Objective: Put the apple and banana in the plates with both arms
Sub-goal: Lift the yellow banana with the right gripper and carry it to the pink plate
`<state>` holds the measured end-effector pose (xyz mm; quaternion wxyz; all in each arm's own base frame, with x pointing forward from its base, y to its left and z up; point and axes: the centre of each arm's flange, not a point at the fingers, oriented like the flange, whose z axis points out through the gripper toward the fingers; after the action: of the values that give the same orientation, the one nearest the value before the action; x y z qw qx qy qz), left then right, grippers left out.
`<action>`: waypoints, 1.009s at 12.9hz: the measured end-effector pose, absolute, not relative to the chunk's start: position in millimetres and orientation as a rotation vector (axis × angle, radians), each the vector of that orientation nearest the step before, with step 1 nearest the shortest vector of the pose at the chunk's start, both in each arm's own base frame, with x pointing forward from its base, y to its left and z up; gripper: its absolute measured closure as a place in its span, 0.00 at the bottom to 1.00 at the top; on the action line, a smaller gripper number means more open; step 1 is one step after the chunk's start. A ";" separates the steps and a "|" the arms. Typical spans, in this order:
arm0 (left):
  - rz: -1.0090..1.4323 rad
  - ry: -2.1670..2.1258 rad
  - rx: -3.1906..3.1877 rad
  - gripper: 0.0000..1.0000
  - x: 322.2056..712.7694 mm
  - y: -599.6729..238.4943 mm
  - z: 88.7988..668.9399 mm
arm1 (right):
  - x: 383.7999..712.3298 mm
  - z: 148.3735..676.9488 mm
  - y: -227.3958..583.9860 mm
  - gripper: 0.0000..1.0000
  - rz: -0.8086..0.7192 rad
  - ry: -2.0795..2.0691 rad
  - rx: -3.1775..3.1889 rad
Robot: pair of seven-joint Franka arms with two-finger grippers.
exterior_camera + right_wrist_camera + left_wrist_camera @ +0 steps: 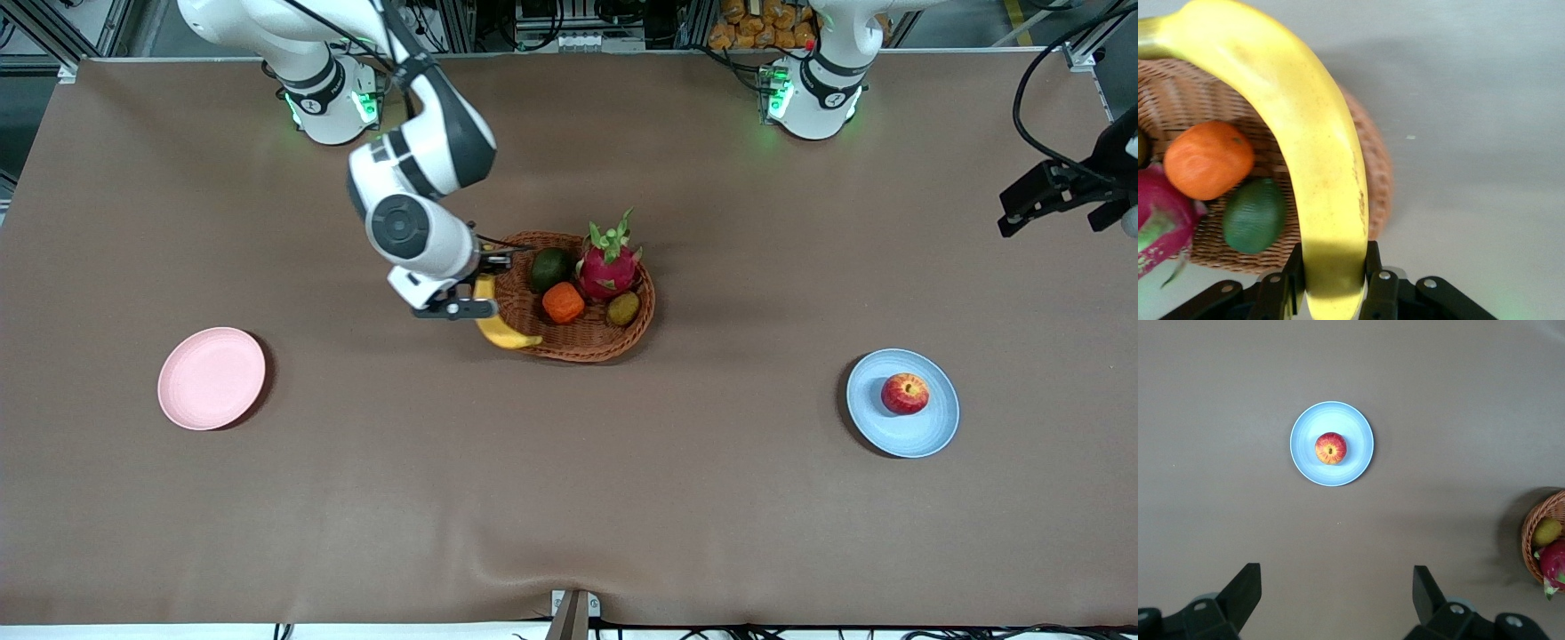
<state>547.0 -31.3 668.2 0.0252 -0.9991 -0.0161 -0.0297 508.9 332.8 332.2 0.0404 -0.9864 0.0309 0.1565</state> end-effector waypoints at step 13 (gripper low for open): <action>-0.041 0.018 -3.093 0.00 539.8 -35.9 668.0 | 579.0 368.2 -97.9 0.61 0.455 0.320 -3.161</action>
<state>539.8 -35.9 668.0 0.0242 -0.9996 0.0057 -0.0132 579.0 -97.9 368.2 -0.0341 -0.9843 0.0998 0.1415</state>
